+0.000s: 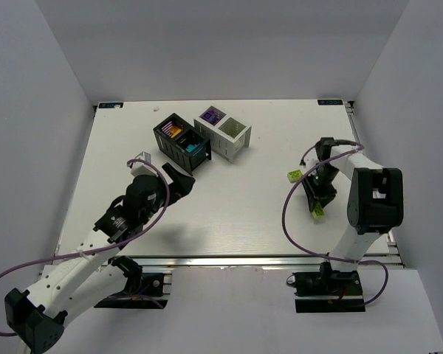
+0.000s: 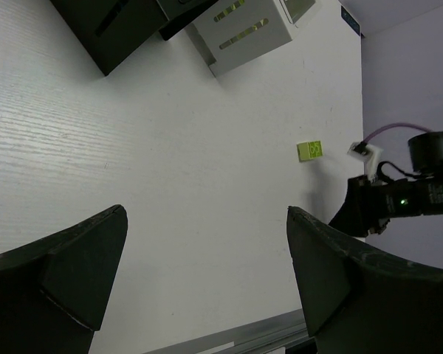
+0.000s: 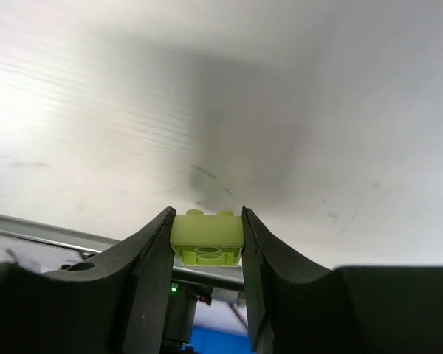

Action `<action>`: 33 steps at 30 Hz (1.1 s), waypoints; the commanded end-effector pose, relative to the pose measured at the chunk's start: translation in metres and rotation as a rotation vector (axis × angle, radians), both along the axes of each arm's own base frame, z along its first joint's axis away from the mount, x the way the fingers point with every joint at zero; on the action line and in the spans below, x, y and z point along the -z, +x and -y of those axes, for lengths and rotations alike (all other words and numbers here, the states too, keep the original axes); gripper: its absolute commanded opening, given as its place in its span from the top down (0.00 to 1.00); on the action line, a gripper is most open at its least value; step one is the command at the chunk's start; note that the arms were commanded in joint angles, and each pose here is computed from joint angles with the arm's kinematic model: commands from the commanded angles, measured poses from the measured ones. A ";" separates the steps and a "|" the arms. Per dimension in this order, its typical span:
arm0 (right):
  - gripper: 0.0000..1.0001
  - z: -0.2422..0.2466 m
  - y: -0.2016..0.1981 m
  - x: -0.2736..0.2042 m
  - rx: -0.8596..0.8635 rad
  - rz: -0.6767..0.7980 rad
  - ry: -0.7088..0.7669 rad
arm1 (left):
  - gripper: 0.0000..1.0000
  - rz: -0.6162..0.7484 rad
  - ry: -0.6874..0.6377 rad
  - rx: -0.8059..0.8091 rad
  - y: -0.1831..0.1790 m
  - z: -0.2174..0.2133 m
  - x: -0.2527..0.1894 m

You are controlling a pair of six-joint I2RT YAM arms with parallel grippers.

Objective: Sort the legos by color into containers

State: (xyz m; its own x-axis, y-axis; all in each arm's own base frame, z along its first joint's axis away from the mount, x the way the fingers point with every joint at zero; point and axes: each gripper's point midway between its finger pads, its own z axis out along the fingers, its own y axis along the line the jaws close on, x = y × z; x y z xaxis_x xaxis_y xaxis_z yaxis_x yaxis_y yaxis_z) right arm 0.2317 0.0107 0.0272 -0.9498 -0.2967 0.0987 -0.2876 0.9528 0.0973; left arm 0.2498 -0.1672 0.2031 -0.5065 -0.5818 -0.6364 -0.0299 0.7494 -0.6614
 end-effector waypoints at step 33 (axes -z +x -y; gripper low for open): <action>0.82 -0.297 0.288 -0.209 -0.449 1.087 0.713 | 0.02 -0.038 -0.006 -0.018 -0.001 -0.001 -0.006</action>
